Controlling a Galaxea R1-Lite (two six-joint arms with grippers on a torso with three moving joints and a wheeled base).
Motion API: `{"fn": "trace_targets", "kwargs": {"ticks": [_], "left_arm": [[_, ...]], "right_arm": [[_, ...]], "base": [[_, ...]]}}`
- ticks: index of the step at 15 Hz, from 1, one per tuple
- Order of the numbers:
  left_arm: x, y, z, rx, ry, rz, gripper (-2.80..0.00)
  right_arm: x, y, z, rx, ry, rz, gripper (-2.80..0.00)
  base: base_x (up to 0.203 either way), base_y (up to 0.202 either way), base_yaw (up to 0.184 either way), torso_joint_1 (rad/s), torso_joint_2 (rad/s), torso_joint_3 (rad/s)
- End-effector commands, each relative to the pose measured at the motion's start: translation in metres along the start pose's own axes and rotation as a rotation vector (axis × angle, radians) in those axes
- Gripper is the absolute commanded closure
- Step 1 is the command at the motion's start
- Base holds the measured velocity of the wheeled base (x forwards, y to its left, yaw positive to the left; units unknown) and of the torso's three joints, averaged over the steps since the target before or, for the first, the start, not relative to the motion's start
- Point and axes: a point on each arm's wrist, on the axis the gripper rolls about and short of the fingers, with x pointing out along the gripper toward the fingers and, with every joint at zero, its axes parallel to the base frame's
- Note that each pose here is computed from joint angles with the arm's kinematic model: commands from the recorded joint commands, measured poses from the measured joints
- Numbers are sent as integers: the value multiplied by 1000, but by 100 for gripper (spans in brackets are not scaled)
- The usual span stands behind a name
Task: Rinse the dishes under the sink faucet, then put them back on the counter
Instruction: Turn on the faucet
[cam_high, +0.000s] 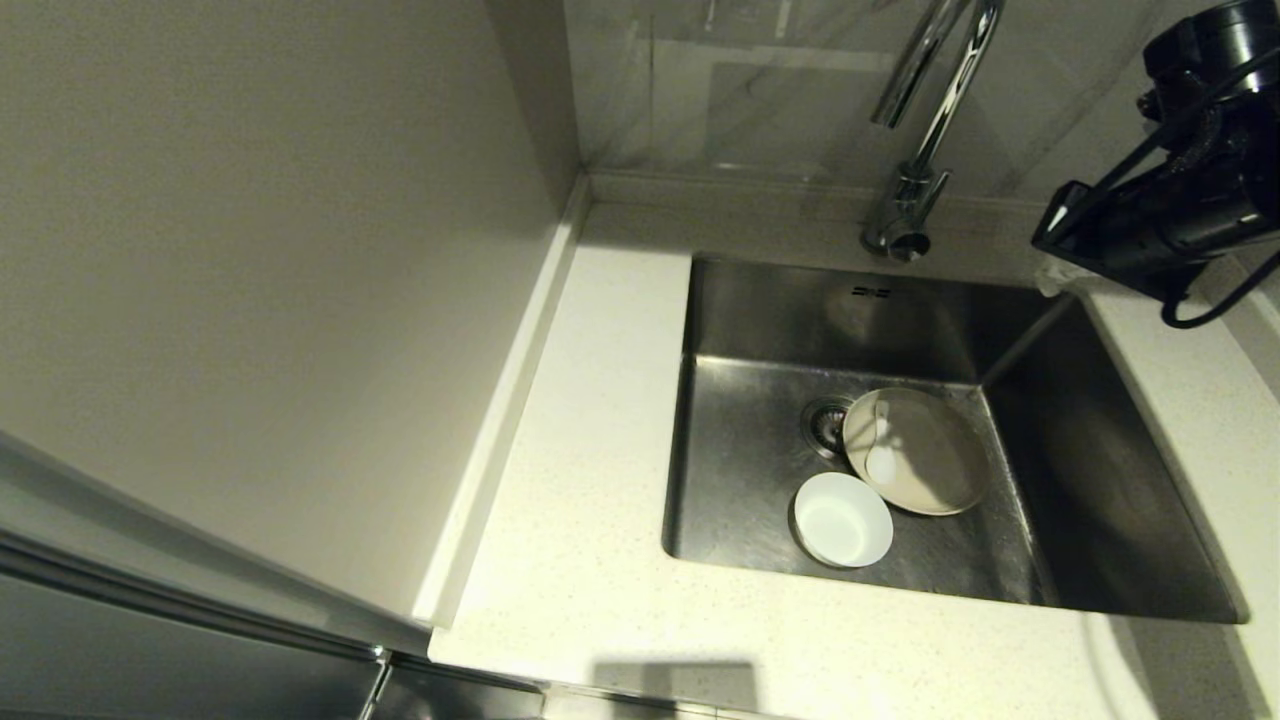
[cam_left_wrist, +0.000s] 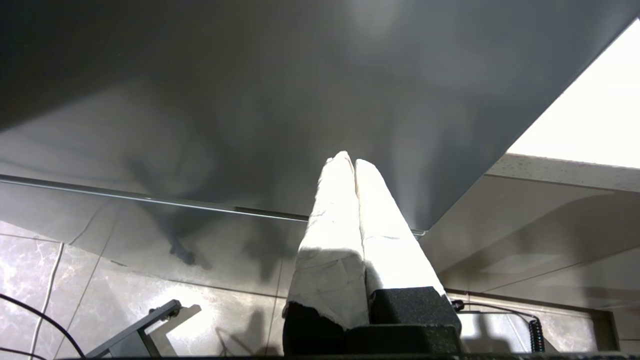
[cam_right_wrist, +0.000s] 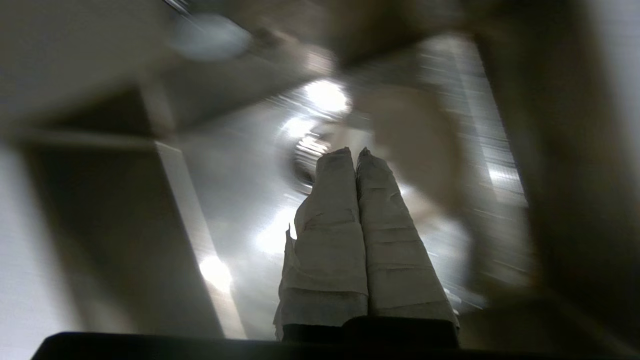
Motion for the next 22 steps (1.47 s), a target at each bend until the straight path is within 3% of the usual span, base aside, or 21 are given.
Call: {"fn": "trace_targets", "kwargs": {"ticks": [1, 4, 6, 11, 14, 20, 22], "left_arm": [[0, 0, 0, -1, -4, 1, 0], [0, 0, 0, -1, -4, 1, 0], [0, 0, 0, -1, -4, 1, 0], [0, 0, 0, -1, -4, 1, 0], [0, 0, 0, -1, -4, 1, 0], [0, 0, 0, -1, -4, 1, 0], [0, 0, 0, -1, -4, 1, 0]], "right_arm": [[38, 9, -3, 152, 18, 79, 0], [54, 19, 11, 402, -87, 243, 0], [55, 16, 26, 468, -163, 322, 0], [47, 25, 47, 458, -327, 513, 0], [47, 29, 49, 420, -296, 641, 0], [69, 29, 40, 398, -260, 626, 0], [75, 27, 39, 353, -269, 605, 0]], "base": [[0, 0, 0, 0, 0, 0], [0, 0, 0, 0, 0, 0], [0, 0, 0, 0, 0, 0], [0, 0, 0, 0, 0, 0], [0, 0, 0, 0, 0, 0], [0, 0, 0, 0, 0, 0], [0, 0, 0, 0, 0, 0]]}}
